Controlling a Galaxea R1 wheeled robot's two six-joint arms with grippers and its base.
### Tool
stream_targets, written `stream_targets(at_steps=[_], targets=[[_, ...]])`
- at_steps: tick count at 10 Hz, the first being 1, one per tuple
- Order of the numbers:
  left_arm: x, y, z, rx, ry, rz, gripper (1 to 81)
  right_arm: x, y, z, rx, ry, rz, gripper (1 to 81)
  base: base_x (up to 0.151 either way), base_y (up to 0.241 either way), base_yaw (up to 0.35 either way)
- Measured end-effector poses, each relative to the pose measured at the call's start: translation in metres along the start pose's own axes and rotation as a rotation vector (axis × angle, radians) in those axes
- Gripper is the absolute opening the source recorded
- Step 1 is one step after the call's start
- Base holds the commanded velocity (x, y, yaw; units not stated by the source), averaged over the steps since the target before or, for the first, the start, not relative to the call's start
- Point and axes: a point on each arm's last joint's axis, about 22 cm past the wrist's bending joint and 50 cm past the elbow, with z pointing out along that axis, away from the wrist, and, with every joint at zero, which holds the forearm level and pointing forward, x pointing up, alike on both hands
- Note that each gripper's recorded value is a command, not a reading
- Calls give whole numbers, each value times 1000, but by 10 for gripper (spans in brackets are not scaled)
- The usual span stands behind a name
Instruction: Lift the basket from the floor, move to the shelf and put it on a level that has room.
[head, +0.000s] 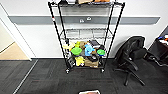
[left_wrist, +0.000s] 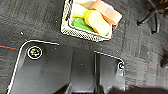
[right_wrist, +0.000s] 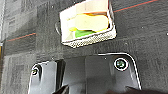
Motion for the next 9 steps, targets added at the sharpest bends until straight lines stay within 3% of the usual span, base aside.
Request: stream_targets(at_steps=[2,4,9], targets=[[0,8,6,-10,-10,3,811,0,-3,6,0,0,0,811,0,0,0],[4,-13,7,25,-14,0,811,1,11,10,-26,-6,2,811,0,0,0],[-1,-29,37,40,-78,-40,811,-20,39,35,-72,-88,57,811,0,0,0]])
